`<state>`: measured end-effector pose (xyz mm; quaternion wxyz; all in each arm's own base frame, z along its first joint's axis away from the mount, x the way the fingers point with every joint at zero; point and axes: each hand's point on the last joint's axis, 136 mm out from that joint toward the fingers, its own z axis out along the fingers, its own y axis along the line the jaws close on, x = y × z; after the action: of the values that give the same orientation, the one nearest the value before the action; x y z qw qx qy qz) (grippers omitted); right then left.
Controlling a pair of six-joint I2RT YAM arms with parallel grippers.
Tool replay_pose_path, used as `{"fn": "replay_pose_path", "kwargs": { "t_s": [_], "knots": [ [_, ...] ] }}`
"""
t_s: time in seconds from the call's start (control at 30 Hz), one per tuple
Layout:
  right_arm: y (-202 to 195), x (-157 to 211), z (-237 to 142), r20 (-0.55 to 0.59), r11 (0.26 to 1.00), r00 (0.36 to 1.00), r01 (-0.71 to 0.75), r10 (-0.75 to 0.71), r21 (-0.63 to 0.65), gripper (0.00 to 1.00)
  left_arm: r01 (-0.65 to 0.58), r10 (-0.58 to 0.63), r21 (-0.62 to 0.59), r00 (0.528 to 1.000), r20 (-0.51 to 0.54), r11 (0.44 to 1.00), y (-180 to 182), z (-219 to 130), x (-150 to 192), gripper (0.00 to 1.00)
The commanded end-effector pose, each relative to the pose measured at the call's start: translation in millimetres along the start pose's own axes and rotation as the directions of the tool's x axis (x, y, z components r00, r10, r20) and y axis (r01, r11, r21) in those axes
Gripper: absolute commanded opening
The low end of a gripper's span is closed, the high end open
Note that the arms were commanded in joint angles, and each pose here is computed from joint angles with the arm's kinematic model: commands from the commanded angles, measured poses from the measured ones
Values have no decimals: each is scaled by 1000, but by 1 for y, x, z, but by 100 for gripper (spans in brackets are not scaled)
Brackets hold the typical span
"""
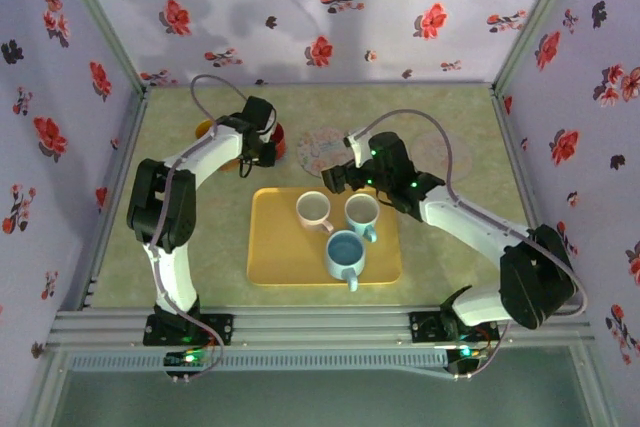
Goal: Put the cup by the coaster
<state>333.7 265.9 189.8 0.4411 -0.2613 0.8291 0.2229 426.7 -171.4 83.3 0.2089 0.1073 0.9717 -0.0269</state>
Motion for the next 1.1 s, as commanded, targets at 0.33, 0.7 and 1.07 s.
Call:
{"fn": "replay_pose_path", "kwargs": {
  "t_s": [0.33,0.7,1.07],
  "knots": [
    [4,-8,-2,5,1000,1000,8,-8,-30,99,12,-12,-21,999,35,1000,11,-1,-13,0],
    [7,-9,2,2,998,1000,15,-15,-53,99,22,-22,-7,1000,17,1000,9,4,-2,8],
    [9,-8,0,0,998,1000,17,-17,-60,99,24,-24,3,998,58,1000,7,2,-13,13]
  ]
}}
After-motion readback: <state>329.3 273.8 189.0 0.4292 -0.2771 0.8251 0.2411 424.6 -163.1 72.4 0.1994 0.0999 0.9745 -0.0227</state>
